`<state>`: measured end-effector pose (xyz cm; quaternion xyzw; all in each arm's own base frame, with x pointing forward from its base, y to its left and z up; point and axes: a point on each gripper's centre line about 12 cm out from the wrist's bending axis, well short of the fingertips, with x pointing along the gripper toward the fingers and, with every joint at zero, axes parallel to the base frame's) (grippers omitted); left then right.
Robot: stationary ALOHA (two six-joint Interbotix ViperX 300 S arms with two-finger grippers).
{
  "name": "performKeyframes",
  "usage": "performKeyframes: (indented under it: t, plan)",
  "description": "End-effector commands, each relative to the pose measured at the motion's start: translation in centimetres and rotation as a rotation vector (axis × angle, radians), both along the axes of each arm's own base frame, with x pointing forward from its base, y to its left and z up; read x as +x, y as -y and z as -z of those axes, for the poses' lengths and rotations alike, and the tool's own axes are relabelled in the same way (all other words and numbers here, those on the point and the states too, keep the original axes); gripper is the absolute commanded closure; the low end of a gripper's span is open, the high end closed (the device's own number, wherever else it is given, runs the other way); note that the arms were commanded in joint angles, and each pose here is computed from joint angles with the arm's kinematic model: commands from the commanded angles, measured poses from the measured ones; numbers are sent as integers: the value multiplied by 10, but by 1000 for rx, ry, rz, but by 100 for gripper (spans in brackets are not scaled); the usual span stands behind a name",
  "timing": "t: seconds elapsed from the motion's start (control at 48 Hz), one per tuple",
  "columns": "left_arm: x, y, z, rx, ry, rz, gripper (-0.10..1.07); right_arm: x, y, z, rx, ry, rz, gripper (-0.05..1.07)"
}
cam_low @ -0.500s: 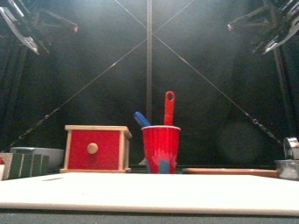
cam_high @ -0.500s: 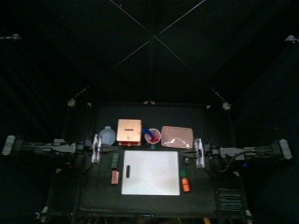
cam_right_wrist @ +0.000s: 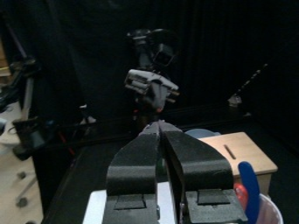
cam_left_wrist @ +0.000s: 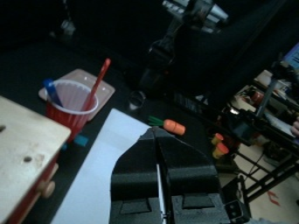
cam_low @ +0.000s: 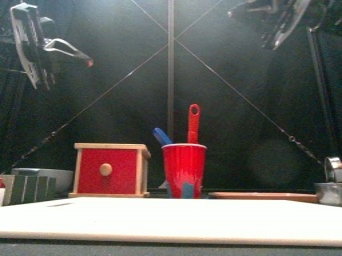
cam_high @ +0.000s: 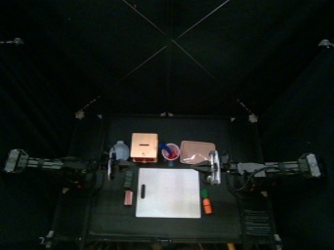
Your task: Put sushi roll on cutting board
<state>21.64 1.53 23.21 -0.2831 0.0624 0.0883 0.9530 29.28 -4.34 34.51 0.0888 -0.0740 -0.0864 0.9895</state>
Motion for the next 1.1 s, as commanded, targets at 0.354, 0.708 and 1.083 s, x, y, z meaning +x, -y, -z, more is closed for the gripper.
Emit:
performKeyframes:
  t: [0.354, 0.708, 1.083]
  plan:
    - [12, -11, 26, -349, -92, -187, 4, 133, 91, -7, 224, -428, 86, 97]
    - [36, -21, 53, -495, -184, -361, 4, 204, 154, 34, 295, -768, 72, 98]
    - [51, -32, 85, -585, -268, -535, 4, 235, 185, 82, 243, -958, 112, 98]
